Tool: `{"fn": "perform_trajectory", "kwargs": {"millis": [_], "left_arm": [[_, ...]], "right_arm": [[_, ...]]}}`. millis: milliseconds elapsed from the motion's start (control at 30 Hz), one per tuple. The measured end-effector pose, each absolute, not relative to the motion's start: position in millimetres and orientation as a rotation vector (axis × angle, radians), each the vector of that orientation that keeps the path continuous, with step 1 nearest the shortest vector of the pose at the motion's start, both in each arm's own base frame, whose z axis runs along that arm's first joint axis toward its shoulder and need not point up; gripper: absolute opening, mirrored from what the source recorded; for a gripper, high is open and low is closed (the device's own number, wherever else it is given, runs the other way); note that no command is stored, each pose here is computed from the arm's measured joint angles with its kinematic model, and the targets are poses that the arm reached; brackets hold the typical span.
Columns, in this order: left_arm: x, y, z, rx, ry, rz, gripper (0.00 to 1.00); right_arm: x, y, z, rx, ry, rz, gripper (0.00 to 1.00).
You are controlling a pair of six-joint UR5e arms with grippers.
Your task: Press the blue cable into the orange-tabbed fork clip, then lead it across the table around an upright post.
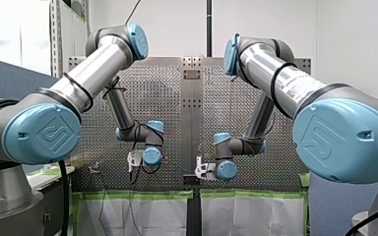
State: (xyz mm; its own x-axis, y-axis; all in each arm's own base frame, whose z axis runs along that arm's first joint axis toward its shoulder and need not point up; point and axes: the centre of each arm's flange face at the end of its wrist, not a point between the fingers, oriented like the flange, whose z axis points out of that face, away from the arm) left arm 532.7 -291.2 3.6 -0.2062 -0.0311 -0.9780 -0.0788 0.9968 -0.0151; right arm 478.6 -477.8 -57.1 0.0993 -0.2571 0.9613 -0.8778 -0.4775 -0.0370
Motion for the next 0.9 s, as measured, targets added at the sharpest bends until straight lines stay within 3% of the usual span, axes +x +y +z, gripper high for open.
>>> {"fn": "perform_trajectory", "kwargs": {"millis": [200, 233, 267, 300, 333, 433, 467, 500, 533, 900], "left_arm": [[531.8, -291.1, 3.4, -0.084, 1.782, 0.052, 1.0], [531.5, -291.0, 3.4, -0.087, 1.782, 0.056, 0.94], [531.2, -290.8, 3.5, -0.091, 1.782, 0.062, 0.71], [530.6, -290.7, 3.5, -0.095, 1.781, 0.07, 0.71], [530.1, -290.6, 3.6, -0.099, 1.78, 0.077, 0.65], [528.7, -290.0, 3.9, -0.112, 1.777, 0.101, 0.65], [528.4, -289.4, 4.0, -0.118, 1.776, 0.109, 0.53], [528.2, -288.7, 4.1, -0.124, 1.774, 0.118, 0.53], [527.9, -288.3, 4.2, -0.128, 1.773, 0.124, 0.0], [525.3, -290.7, 5.1, -0.098, 1.766, 0.183, 0.0]], "right_arm": [[478.6, -477.5, -57.4, 1.812, -1.11, 1.397, 0.0], [478.7, -477.3, -57.5, 1.812, -1.11, 1.397, 0.0], [478.7, -477.3, -57.6, 1.812, -1.11, 1.397, 0.0], [478.7, -477.2, -57.7, 1.813, -1.11, 1.397, 0.0], [478.7, -477.1, -57.8, 1.813, -1.11, 1.397, 0.0], [478.8, -477.0, -58.0, 1.814, -1.109, 1.397, 0.0], [478.8, -477.0, -58.0, 1.814, -1.109, 1.397, 0.0], [478.9, -476.9, -58.0, 1.814, -1.109, 1.397, 0.0], [478.9, -476.9, -58.0, 1.814, -1.108, 1.397, 0.0], [478.9, -476.9, -58.0, 1.814, -1.109, 1.397, 0.0]]}}
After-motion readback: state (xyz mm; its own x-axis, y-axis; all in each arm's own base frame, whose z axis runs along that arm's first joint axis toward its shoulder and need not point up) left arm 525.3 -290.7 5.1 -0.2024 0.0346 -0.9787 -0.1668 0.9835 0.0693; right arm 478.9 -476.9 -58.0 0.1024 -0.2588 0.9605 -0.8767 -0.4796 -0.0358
